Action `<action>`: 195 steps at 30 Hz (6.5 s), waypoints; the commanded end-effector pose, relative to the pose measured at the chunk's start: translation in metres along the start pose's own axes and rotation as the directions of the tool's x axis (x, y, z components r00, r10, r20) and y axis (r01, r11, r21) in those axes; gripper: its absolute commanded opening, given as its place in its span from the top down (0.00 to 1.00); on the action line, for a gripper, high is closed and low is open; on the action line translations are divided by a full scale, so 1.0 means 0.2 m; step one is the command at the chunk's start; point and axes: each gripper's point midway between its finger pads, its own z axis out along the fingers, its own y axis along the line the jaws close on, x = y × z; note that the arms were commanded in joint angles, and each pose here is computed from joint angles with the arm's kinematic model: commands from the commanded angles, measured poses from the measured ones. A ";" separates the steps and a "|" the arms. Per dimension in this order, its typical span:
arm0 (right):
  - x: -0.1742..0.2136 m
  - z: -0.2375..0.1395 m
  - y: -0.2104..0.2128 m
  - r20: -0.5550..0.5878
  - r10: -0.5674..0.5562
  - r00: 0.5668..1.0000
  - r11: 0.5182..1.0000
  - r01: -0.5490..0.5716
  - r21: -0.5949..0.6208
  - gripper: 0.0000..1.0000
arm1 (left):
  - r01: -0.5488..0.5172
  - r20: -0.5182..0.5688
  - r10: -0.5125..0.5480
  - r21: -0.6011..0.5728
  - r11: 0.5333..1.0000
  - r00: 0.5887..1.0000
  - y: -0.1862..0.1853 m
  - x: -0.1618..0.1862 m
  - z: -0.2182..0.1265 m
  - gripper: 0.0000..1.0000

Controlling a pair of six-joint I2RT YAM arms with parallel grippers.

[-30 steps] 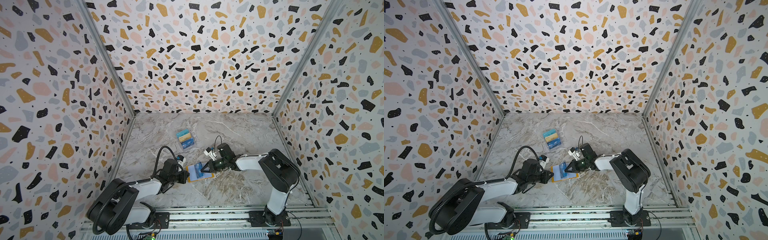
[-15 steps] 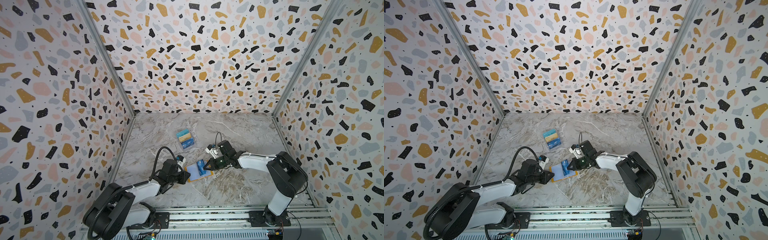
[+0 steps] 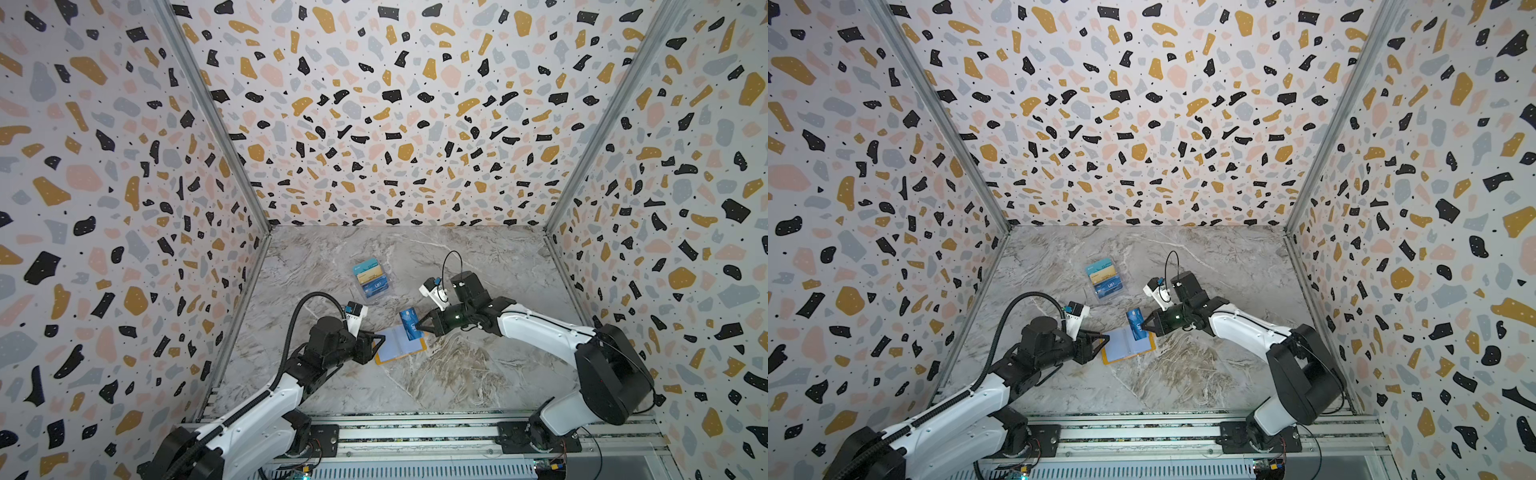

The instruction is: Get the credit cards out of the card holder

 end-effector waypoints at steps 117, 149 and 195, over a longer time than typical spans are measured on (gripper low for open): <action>-0.41 -0.24 0.74 0.590 0.076 0.804 0.867 0.239 -0.437 0.83 | 0.030 0.512 -0.413 0.601 0.799 0.753 -0.49 -0.64 -0.49 1.00; -0.22 -0.29 0.39 0.326 -0.136 0.936 0.977 0.182 -0.114 1.00 | -0.108 0.223 0.069 0.169 0.980 0.972 -0.40 -0.52 -0.26 0.49; 0.04 -0.17 0.66 0.017 -0.435 0.900 0.827 0.406 -0.390 1.00 | -0.229 -0.185 0.349 0.472 0.851 0.919 -0.61 -0.24 -0.29 0.64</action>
